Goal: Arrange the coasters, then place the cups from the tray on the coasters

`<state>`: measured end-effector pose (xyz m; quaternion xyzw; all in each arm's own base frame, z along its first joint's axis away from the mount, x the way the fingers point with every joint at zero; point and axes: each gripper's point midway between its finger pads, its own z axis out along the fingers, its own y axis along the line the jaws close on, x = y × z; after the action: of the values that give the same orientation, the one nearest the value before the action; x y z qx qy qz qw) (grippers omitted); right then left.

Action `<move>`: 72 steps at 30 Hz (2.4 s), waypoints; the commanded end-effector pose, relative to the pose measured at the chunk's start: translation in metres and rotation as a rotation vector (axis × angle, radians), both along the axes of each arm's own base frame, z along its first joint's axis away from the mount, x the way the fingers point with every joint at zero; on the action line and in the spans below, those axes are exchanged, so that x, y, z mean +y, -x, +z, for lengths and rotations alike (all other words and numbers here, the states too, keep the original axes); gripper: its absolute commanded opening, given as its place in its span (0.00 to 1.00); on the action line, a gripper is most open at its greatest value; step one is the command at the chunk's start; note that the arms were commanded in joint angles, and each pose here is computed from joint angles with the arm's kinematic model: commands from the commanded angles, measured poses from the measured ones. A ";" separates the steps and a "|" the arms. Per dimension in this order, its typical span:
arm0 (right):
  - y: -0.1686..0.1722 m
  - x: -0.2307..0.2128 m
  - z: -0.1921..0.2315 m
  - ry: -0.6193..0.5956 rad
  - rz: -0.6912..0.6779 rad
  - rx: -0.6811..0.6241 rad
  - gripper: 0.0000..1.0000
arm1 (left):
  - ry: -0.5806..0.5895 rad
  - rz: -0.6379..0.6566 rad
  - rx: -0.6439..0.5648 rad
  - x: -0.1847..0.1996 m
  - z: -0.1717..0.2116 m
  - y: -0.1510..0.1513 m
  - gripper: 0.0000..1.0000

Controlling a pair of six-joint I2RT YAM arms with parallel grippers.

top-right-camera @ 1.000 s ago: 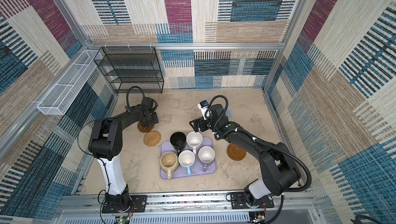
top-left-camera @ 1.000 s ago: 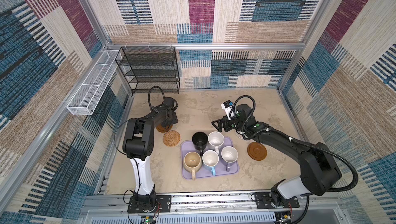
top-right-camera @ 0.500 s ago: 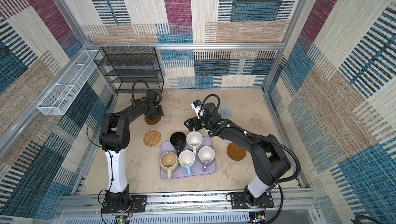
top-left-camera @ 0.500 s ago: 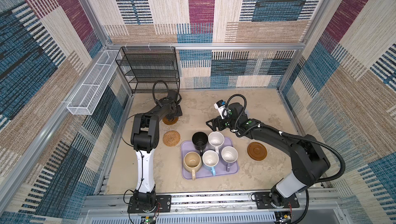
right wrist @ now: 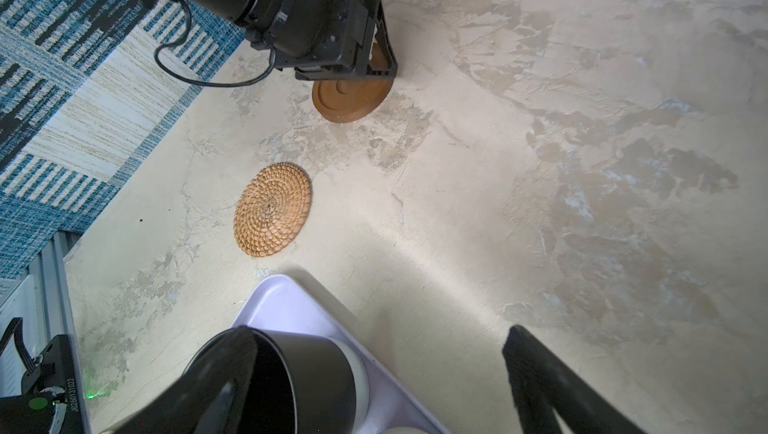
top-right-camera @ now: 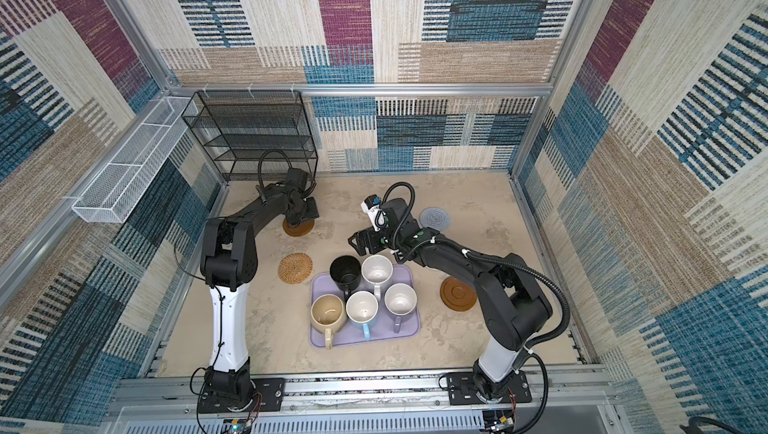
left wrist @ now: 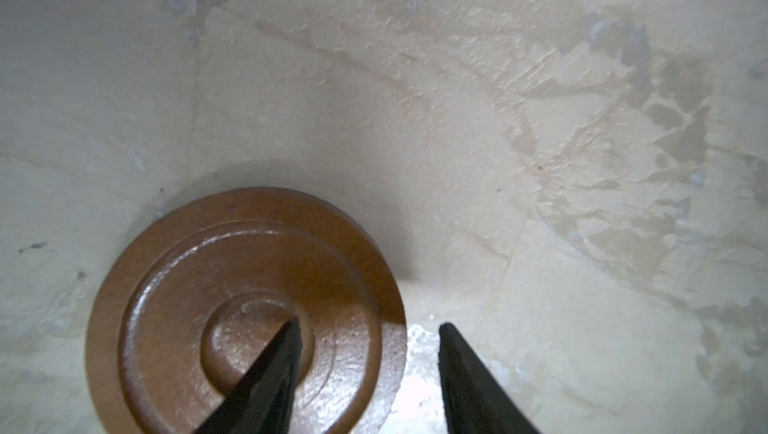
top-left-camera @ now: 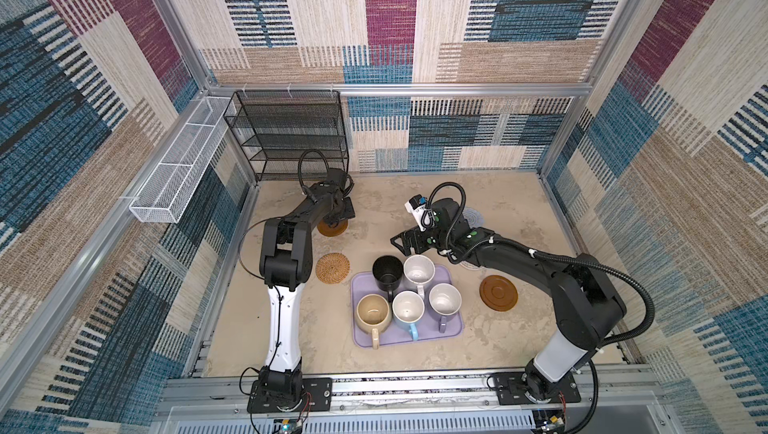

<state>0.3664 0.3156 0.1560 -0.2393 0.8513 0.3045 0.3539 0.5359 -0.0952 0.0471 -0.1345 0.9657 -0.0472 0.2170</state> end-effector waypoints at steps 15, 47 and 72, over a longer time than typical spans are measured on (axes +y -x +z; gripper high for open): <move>0.006 -0.015 0.038 0.016 -0.038 -0.051 1.00 | 0.078 -0.063 -0.160 -0.026 0.113 0.057 1.00; 0.046 -0.045 0.055 -0.075 -0.119 -0.011 0.97 | -0.058 -0.024 -0.170 0.001 0.091 0.236 0.78; 0.042 -0.038 0.046 -0.086 -0.128 0.042 0.96 | -0.054 0.034 0.027 0.002 -0.008 0.184 0.66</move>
<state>0.3205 0.2700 0.1992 -0.1682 0.8640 0.3049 0.3638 0.3470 -0.0890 0.0416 -0.1455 0.9678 0.0023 0.2052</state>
